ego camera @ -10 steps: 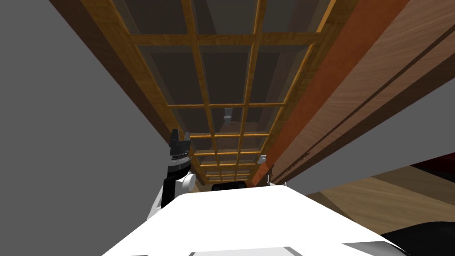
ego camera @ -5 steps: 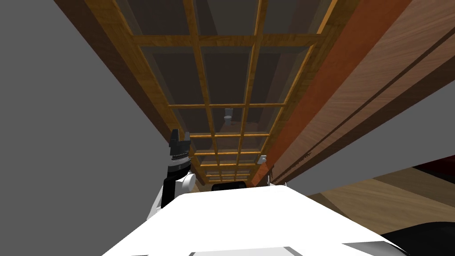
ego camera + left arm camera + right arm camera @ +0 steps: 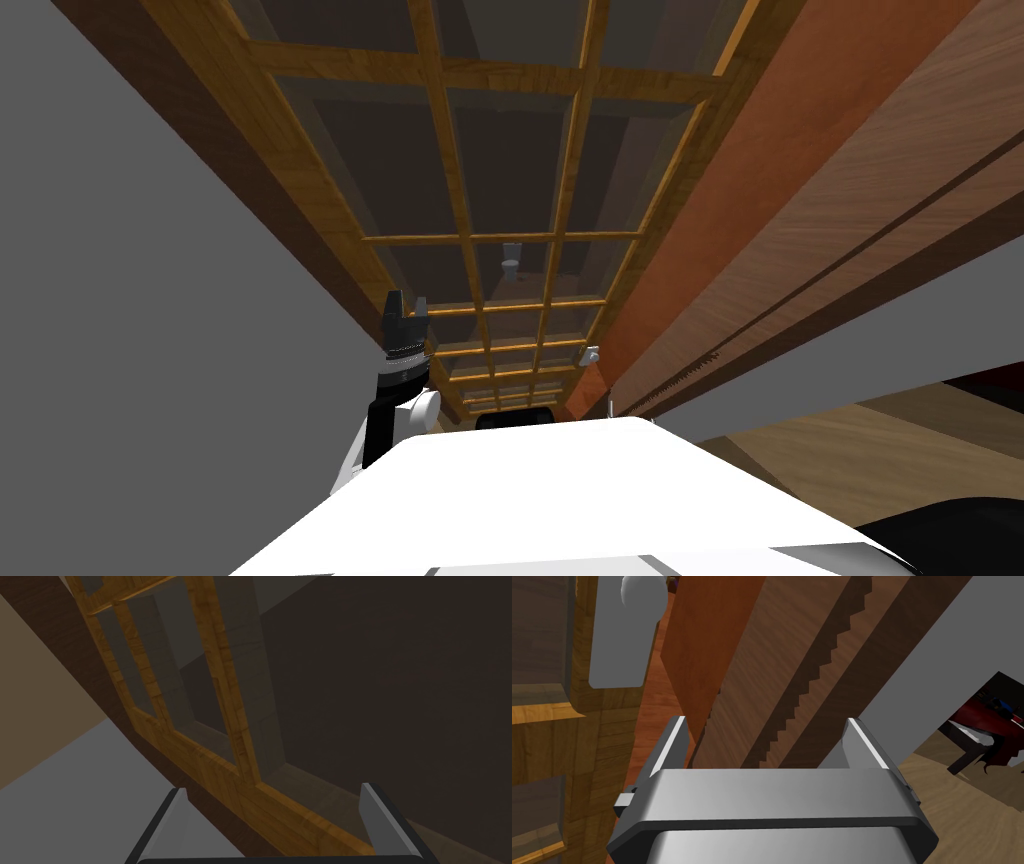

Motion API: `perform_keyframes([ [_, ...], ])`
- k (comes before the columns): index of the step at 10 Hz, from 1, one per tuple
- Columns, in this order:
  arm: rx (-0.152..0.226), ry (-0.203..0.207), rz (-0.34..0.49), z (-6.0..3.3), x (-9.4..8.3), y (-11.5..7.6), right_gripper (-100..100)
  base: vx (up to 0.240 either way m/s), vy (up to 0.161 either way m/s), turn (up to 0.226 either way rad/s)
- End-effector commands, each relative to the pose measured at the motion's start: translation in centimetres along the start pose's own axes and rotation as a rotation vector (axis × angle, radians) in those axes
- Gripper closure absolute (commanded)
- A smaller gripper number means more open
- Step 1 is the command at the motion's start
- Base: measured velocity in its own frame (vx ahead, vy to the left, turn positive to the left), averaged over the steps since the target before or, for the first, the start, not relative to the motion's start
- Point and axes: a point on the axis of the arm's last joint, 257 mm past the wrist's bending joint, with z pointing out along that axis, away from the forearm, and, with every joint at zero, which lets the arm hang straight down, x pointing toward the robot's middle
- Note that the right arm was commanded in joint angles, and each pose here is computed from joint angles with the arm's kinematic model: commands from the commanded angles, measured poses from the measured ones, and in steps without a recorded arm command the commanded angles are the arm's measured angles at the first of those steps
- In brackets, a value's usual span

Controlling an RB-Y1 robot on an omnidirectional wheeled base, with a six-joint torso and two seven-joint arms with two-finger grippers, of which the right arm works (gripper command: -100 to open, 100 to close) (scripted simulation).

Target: Push the door open

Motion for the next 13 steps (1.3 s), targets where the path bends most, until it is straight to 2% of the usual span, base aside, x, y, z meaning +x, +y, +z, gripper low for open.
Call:
perform_keyframes([
  [1,0.018,0.048,0.017,1.70,1.6,-1.3,-100,-0.001,-0.001,0.034],
  [7,0.018,0.048,0.017,1.70,1.6,-1.3,-100,0.001,-0.005,-0.001],
  [8,-0.008,0.015,0.000,0.50,0.4,0.3,-100,0.020,0.017,-0.061],
  [13,-0.011,0.018,0.000,0.64,0.5,0.4,-100,0.049,0.018,-0.025],
])
